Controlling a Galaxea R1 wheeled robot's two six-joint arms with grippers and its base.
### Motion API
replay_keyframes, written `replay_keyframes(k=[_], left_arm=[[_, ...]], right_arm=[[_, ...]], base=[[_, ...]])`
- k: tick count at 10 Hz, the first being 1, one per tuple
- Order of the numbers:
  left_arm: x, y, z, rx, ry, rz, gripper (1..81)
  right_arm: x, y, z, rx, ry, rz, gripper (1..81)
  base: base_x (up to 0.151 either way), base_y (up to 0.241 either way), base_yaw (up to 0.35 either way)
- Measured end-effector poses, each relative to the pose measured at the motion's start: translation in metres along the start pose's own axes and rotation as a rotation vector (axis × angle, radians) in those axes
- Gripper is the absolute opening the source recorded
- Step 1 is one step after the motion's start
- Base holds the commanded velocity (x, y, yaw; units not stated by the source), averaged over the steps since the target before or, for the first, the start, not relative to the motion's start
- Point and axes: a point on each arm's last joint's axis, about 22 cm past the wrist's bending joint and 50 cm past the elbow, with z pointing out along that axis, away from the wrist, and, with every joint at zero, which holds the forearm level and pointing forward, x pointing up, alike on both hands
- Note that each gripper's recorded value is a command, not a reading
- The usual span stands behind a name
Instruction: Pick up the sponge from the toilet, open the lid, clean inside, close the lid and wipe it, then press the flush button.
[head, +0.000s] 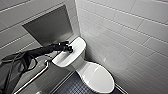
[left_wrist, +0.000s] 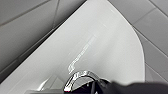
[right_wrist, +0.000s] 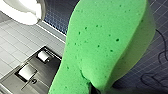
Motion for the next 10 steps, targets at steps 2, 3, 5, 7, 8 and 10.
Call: replay_keyframes(k=[2, 3, 5, 7, 8, 10], left_arm=[[-0.001, 0.006, -0.005, -0.014, -0.023, -0.001, 1.0], [-0.007, 0.003, -0.008, -0.001, -0.067, 0.020, 1.0], [-0.008, 0.003, -0.013, 0.007, -0.108, 0.015, 1.0], [-0.008, 0.007, -0.020, -0.002, -0.146, 0.002, 1.0], [-0.009, 0.007, -0.021, -0.003, -0.153, 0.004, 1.0], [-0.010, 0.007, -0.021, -0.001, -0.161, 0.005, 1.0]], right_arm=[[0.000, 0.000, -0.001, 0.000, -0.002, 0.001, 1.0], [0.000, -0.001, -0.001, 0.000, -0.002, 0.002, 1.0], [0.000, -0.001, -0.001, 0.001, -0.003, 0.003, 1.0], [-0.001, -0.002, -0.002, 0.001, -0.004, 0.005, 1.0], [-0.001, -0.002, -0.002, 0.001, -0.004, 0.005, 1.0], [0.000, -0.002, -0.002, 0.001, -0.005, 0.005, 1.0]], base=[[0.000, 0.000, 0.000], [0.000, 0.000, 0.000], [0.000, 0.000, 0.000], [0.000, 0.000, 0.000], [0.000, 0.000, 0.000], [0.000, 0.000, 0.000]])
